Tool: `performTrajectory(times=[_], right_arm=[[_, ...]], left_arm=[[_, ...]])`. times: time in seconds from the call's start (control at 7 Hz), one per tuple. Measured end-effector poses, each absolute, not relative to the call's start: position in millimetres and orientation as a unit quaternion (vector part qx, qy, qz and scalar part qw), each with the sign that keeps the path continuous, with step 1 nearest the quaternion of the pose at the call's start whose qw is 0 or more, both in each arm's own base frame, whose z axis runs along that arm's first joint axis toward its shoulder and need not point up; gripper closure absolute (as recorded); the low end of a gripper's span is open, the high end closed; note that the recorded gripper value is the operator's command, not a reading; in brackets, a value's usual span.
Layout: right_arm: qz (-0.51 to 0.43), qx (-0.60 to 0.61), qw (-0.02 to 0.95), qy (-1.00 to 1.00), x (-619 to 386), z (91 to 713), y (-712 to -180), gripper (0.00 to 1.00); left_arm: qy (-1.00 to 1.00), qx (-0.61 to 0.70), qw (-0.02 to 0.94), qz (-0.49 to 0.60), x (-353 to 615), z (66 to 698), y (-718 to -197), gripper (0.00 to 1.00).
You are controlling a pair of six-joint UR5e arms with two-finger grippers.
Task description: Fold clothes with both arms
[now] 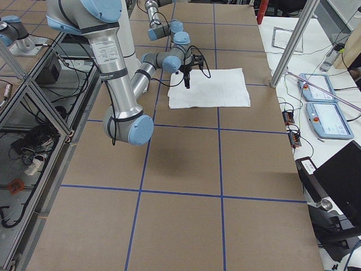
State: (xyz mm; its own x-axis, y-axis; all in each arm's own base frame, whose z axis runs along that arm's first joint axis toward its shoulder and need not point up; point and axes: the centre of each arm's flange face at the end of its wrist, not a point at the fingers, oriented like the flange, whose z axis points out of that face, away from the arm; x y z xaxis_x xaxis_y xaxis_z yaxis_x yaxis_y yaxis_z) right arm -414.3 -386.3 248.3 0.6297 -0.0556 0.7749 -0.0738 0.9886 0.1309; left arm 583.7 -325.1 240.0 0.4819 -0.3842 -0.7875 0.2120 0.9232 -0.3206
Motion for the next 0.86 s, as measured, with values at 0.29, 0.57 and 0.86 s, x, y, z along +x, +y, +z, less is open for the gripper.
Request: performTrajectory(times=[0.29,0.57,0.86], right_arm=[[0.005,0.074,0.9,-0.429,-416,250,-387,0.0],[0.03,0.042,0.903,-0.426,-436,256,-371,0.0],[0.111,-0.014,0.902,-0.417,-478,262,-333,0.0]], left_arm=[[0.49,-0.089,0.85,-0.171,575,229,-322,1.0],[0.495,-0.091,0.847,-0.169,570,224,-321,1.0],[0.495,-0.092,0.847,-0.172,569,224,-322,1.0]])
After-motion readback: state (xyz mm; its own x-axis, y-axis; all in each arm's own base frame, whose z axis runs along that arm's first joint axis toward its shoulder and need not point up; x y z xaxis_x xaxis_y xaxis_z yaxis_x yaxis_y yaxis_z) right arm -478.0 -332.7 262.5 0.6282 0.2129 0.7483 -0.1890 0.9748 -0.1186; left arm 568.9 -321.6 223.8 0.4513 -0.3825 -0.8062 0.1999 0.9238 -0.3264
